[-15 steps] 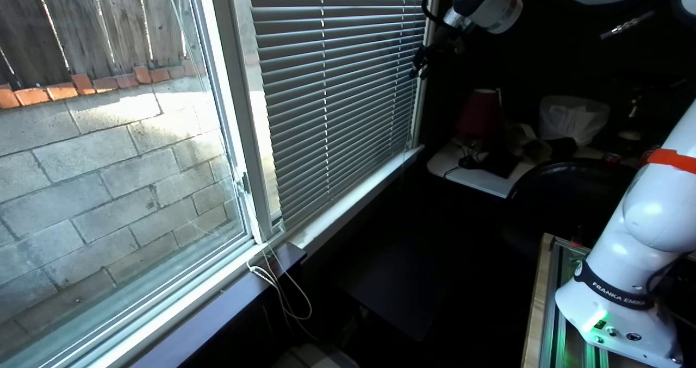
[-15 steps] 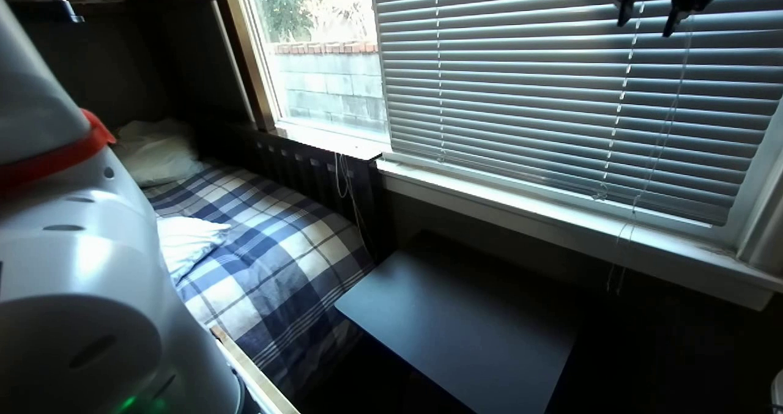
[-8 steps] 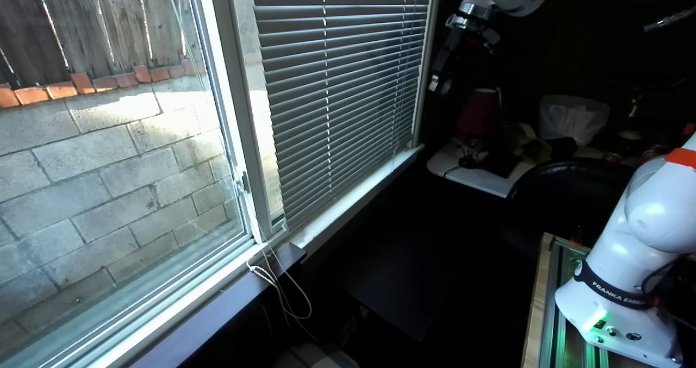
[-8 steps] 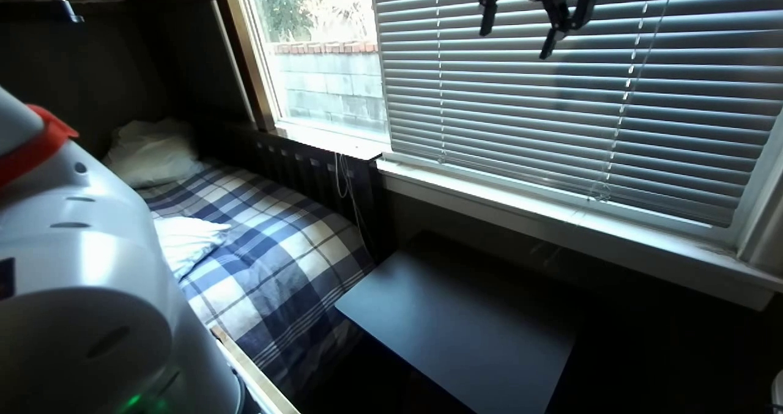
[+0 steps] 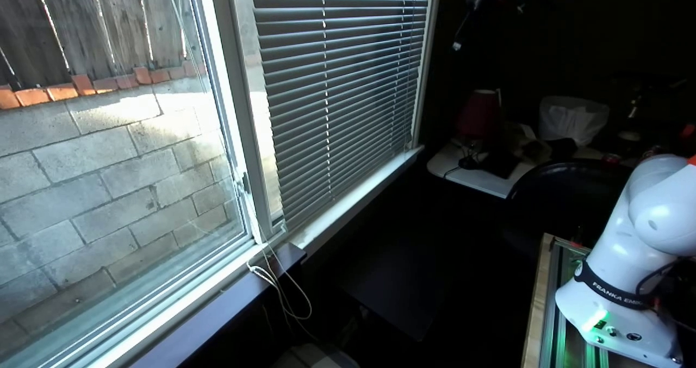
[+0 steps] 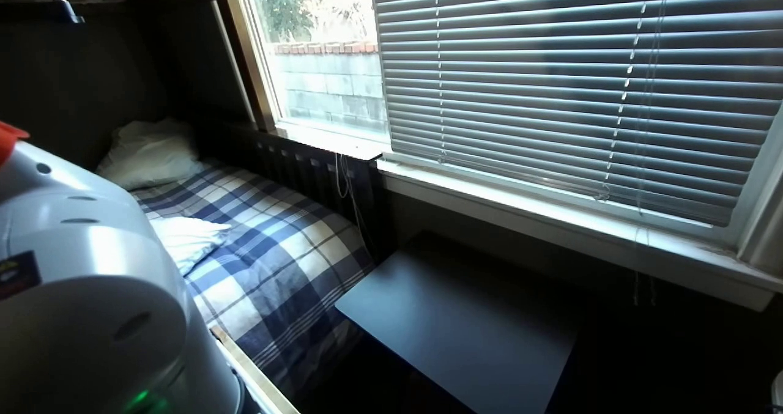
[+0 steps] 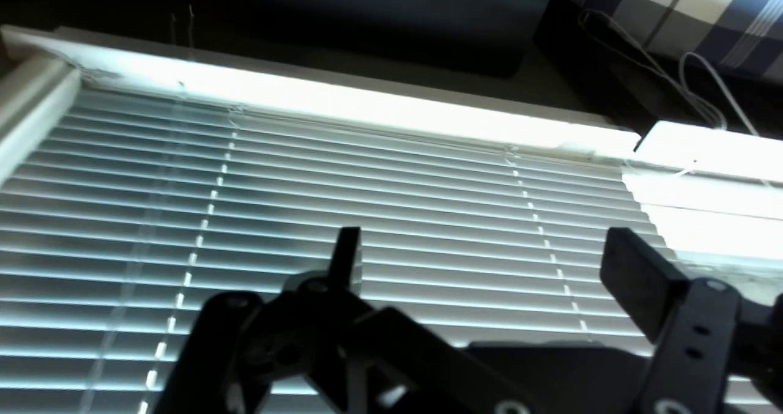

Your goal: Pull down the white rope to the far right of the window

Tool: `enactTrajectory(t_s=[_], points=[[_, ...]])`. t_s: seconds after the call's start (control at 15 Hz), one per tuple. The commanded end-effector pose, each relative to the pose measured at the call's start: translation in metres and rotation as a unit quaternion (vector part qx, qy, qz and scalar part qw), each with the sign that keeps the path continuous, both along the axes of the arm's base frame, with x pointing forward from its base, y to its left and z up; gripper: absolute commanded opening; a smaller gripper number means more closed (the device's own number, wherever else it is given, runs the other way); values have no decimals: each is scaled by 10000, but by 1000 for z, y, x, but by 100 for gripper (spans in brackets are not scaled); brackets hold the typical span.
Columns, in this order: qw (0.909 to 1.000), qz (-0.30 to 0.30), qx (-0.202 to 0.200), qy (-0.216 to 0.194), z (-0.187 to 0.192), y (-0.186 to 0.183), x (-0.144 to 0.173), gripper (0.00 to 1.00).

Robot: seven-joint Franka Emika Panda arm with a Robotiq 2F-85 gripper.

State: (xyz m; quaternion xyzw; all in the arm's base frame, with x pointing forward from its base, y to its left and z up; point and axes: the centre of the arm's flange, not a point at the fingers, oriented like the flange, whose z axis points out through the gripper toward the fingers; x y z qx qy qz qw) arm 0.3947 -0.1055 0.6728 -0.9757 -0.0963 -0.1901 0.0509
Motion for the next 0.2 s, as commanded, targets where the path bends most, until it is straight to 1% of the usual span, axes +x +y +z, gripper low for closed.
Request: enactTrajectory(t_s=[0.0, 0.13], points=[[9998, 151, 97, -36, 5, 1, -3, 100], [9994, 266, 188, -86, 7, -3, -4, 100]])
